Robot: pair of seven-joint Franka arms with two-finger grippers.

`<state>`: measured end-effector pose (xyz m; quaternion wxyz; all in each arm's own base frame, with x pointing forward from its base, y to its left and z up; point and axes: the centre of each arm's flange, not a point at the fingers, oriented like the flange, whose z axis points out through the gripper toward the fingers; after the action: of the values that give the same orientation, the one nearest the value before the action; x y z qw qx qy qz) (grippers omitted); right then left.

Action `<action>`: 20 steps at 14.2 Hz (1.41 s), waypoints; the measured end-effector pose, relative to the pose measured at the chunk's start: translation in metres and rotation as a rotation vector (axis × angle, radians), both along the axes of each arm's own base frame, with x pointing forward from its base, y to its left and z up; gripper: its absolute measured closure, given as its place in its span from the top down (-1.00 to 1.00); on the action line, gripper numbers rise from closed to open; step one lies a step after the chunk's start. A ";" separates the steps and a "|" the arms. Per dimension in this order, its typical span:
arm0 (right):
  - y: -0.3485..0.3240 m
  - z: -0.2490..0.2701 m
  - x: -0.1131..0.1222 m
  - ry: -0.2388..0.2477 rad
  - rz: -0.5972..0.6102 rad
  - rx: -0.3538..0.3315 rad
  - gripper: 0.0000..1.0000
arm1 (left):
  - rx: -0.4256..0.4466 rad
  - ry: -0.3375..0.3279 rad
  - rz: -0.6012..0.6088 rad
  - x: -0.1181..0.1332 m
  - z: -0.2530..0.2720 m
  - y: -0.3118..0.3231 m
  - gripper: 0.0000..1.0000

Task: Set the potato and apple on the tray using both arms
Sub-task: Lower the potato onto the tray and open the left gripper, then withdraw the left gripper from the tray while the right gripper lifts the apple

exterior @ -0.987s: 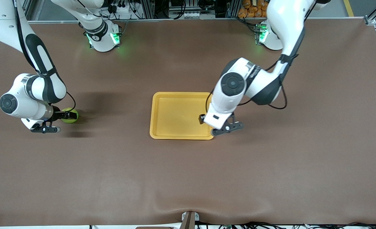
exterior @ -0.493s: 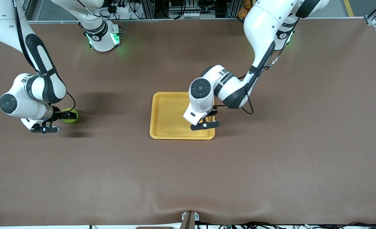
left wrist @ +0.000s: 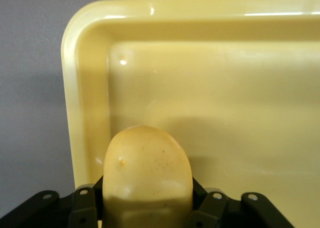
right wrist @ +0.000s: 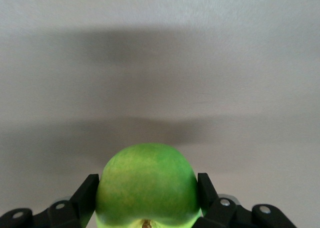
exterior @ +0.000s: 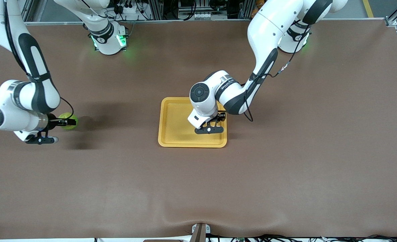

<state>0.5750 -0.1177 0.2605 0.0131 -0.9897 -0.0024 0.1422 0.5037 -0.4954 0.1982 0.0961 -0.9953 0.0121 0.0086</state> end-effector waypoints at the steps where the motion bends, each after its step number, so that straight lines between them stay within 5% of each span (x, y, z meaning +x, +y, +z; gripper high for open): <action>1: 0.002 0.008 0.005 0.004 0.003 0.002 0.68 | 0.012 -0.004 -0.010 0.000 -0.004 0.001 0.07; 5: 0.013 0.024 0.013 0.028 0.023 0.008 0.68 | 0.028 -0.004 -0.018 -0.001 -0.012 0.002 0.18; 9: 0.018 0.031 0.018 0.033 0.032 0.009 0.68 | 0.029 -0.016 0.022 -0.006 -0.012 -0.003 0.96; 15: 0.026 0.036 0.020 0.037 0.043 0.009 0.68 | 0.006 -0.072 0.057 0.018 0.047 0.001 1.00; 20: 0.060 0.057 0.029 0.078 0.017 -0.011 0.68 | -0.043 -0.167 0.140 0.097 0.167 0.099 1.00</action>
<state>0.6038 -0.0576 0.3177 0.0064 -0.9835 -0.0095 0.1806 0.6010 -0.3959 0.3649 0.0744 -0.9928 -0.0652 -0.0679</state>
